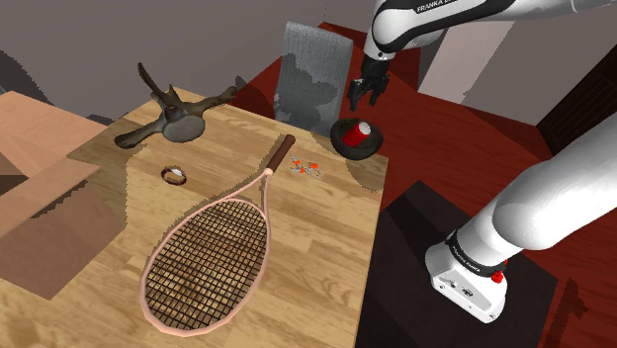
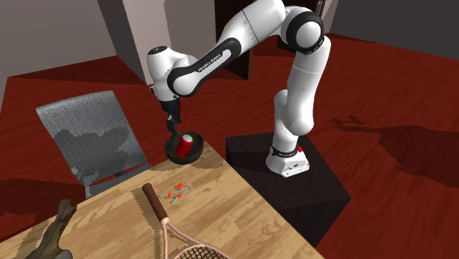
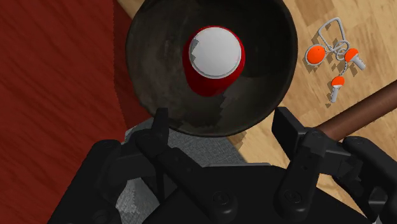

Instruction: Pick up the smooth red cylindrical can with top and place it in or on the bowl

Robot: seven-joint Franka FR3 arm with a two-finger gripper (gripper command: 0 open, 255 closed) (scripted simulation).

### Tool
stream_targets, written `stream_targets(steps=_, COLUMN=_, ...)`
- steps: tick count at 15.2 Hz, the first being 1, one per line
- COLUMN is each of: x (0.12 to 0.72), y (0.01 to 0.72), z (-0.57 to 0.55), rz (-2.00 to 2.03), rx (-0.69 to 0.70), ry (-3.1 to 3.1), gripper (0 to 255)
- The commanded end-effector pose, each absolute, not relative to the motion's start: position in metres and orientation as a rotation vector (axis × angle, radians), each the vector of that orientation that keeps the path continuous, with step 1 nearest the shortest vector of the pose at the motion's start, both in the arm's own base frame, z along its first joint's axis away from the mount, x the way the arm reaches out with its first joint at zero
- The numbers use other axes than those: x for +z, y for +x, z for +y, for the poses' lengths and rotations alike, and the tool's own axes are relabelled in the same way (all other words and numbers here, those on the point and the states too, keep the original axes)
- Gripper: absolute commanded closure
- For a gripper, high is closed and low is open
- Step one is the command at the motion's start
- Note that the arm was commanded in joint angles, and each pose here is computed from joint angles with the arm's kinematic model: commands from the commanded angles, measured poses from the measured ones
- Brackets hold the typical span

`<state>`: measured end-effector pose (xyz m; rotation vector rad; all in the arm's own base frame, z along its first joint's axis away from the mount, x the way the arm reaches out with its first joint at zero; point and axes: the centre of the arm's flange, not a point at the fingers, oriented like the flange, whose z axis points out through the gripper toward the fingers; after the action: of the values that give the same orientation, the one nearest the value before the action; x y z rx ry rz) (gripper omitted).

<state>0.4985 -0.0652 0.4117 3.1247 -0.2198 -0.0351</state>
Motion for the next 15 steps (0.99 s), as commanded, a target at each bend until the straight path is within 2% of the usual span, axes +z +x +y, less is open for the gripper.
stream_targets(steps=1, x=0.412, y=0.498, z=-0.065, rz=-0.220, rx=-0.035, ry=3.125, gripper=0)
stream_targets(steps=4, x=0.412, y=0.498, z=-0.065, rz=-0.220, rx=-0.035, ry=3.125, gripper=0)
stream_targets(steps=8, x=0.462, y=0.500, z=-0.065, rz=-0.220, rx=-0.035, ry=3.125, gripper=0)
stream_targets(steps=15, x=0.462, y=0.500, z=-0.065, rz=-0.220, rx=-0.035, ry=3.125, gripper=0)
